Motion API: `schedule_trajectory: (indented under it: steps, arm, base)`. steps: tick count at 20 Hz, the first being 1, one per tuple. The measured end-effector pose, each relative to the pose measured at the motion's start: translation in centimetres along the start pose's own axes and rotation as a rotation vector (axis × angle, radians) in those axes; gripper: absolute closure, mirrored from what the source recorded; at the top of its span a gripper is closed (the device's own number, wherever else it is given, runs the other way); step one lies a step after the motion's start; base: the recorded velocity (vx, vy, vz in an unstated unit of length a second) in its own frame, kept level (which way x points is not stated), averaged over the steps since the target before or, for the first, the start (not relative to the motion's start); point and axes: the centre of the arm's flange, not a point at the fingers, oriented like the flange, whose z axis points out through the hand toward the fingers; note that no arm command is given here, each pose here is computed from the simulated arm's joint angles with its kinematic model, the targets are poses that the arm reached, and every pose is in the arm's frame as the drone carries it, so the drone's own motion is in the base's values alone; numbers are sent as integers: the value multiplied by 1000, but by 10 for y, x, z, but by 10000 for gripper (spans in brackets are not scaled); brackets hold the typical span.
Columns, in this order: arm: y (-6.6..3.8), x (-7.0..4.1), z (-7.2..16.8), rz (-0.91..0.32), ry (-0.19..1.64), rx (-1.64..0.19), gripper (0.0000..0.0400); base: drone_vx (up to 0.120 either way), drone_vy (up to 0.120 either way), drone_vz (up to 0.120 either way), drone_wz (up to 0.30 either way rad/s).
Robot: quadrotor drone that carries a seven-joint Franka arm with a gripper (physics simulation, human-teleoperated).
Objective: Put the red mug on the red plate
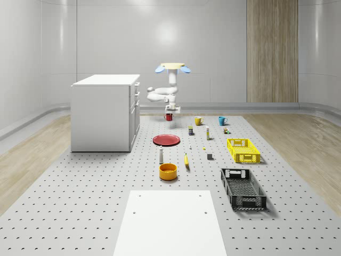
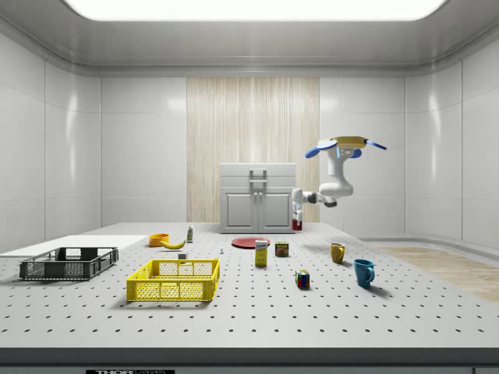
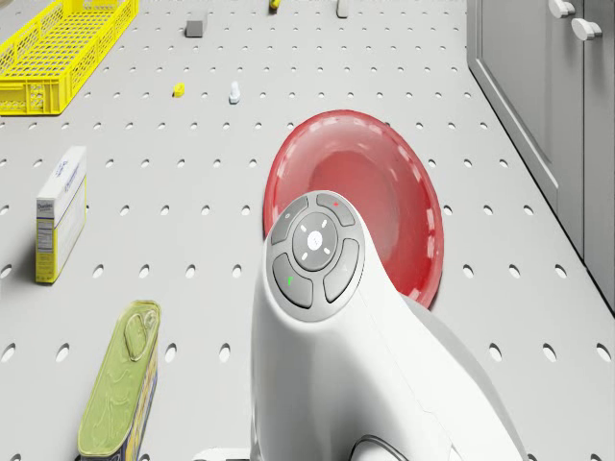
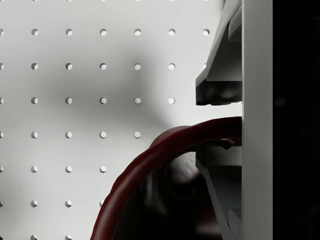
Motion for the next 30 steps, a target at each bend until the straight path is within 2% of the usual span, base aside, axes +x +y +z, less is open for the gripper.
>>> schedule_trajectory:
  steps: [19, 26, 30]
  arm:
    - [0, 0, 0, 1, 0, 0, 301]
    - [0, 0, 0, 1, 0, 0, 301]
    - [0, 0, 0, 1, 0, 0, 301]
  base:
    - [120, -13, 0, 0]
    - [120, 0, -120, 0]
    - [120, 0, 0, 0]
